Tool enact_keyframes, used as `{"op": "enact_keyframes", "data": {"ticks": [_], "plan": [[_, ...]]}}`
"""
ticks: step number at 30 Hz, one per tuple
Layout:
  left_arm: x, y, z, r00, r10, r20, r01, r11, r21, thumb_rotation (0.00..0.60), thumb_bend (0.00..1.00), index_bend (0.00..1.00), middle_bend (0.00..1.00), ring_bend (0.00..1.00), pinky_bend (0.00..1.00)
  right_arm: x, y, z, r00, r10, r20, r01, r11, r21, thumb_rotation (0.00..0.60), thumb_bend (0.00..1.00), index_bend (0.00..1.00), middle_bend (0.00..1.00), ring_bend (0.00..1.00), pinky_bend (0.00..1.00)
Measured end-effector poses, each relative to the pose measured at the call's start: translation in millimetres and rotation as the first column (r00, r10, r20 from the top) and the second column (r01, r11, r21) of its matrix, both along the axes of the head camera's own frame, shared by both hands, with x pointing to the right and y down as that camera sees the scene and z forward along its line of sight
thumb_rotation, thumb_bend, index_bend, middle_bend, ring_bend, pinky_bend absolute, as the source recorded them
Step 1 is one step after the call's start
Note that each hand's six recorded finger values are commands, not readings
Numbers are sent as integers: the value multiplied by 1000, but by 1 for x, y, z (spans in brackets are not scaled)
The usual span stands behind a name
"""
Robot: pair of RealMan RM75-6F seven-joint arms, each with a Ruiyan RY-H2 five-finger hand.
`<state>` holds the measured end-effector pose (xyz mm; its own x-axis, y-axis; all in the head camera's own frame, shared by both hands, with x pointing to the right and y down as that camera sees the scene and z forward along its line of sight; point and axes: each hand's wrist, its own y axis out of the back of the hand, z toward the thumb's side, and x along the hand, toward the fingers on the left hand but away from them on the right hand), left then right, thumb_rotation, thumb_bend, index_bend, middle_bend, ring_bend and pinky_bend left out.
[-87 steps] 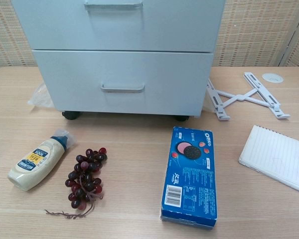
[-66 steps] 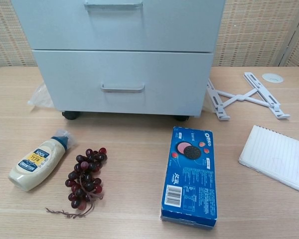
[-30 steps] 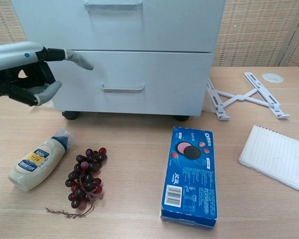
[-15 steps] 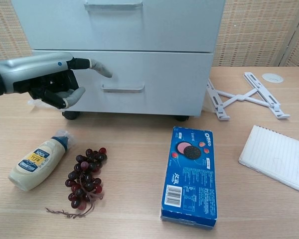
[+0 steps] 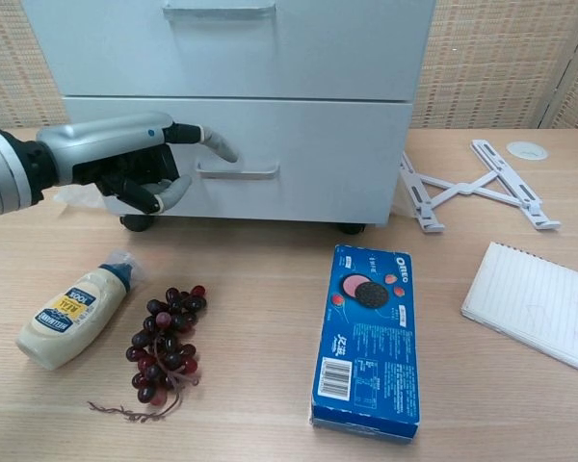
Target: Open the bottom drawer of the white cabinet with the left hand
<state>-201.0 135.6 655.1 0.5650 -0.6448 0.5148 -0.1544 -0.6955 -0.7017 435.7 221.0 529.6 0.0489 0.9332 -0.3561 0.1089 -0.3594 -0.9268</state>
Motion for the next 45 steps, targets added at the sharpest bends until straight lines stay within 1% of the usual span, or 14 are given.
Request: {"op": "enact_keyframes", "data": {"ticks": [15,24,28,35,45], "plan": [[10,-7,12,999,3,33,-3,1000,-18,600,647,183,913,962,1000,6,1,3,1000,11,3,-11,1000,-6,600,465,259,364,283,382],[7,-4,15,998,15,58,-13,1000,-25,600,646,184,913,962,1000,8,2,3,1000,16,3,-16,1000,-7,600,465,259,364,283,382],[6,-3,14,998,12,57,-11,1000,-28,600,646,184,913,962,1000,8,3,3,1000,15,3,-15,1000,-7,600,465,260,364,283,382],[3,5,9,998,22,53,-21,999,-25,600,647,185,913,962,1000,8,2,3,1000,15,0,-15,1000,-8,600,466,260,364,283,382],[-7,19,3,998,16,62,-14,999,-37,600,646,185,913,962,1000,7,1,4,1000,14,4,-14,1000,-11,600,465,260,364,282,382]]}}
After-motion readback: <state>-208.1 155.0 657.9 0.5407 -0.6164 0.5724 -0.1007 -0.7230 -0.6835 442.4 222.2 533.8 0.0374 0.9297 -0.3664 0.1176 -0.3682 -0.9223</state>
